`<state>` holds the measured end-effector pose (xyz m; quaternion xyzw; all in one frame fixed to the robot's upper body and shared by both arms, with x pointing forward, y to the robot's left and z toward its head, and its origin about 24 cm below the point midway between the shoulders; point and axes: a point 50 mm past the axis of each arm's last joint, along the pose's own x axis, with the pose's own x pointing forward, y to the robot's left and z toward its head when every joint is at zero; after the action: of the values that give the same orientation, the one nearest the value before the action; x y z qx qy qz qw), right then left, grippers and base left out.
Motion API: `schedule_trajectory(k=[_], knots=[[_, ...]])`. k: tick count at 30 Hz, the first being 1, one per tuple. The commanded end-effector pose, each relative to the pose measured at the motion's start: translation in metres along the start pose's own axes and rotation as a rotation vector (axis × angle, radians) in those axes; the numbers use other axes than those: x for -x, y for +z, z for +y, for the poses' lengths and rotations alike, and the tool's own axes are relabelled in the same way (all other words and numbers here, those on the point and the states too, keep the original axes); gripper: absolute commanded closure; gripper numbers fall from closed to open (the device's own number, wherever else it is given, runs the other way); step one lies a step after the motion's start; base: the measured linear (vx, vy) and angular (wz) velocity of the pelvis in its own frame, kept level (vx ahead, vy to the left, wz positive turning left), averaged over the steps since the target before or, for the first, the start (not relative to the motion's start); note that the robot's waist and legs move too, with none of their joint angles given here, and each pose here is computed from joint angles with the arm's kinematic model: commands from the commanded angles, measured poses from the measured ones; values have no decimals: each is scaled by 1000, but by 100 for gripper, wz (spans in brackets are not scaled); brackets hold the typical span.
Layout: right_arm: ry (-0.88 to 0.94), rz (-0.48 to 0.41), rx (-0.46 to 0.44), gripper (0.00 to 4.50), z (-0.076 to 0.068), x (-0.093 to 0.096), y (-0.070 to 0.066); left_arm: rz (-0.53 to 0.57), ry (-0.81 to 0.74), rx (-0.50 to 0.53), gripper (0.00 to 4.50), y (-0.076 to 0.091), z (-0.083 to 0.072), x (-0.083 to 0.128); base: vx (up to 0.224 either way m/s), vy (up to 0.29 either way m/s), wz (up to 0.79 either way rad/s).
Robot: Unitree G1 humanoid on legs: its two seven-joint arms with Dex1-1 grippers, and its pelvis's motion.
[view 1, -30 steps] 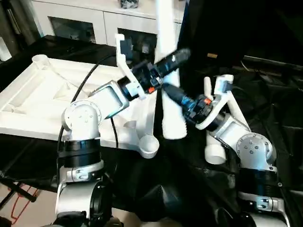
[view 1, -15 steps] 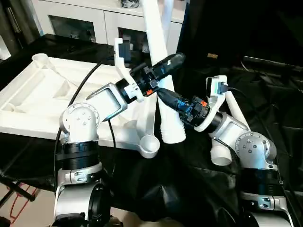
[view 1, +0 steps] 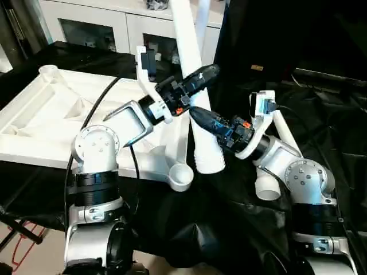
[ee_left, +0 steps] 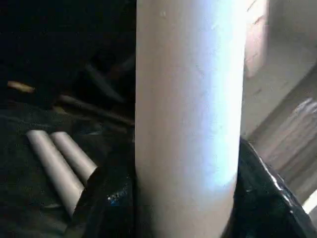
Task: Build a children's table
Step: Pick table leg
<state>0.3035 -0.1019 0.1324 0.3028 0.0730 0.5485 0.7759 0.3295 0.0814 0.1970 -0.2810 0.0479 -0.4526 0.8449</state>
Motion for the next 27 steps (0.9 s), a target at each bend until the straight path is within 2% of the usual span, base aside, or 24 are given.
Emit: schedule_trajectory(k=[1,2,8,10,11,15,18,24,26,27], knots=[[-39,52,41,155,-2,-3,1,12,28,-105,260,5,-6,-6,0,0,0],[-79,111,81,155,-4,-5,-3,35,68,-189,261,5,-7,-8,0,0,0],[-144,200,131,156,-8,-13,-10,53,119,-306,262,8,-8,-13,0,0,0],[-146,194,131,156,-8,-16,-10,56,117,-314,262,7,-9,-14,0,0,0],[-152,188,134,185,-9,-19,-10,57,116,-320,262,6,-9,-14,0,0,0],[-190,162,136,197,-14,-24,-8,69,124,-326,262,4,-7,-13,0,0,0],[-201,161,141,237,-16,-25,-8,76,140,-335,262,4,-5,-11,0,0,0],[-175,157,136,254,-15,-26,-8,65,158,-338,262,5,-2,-9,0,0,0],[-170,154,133,256,-14,-26,-9,83,158,-333,192,4,-1,-8,0,0,0],[-162,153,132,257,-14,-26,-9,86,135,-317,190,3,-2,-7,0,0,0]])
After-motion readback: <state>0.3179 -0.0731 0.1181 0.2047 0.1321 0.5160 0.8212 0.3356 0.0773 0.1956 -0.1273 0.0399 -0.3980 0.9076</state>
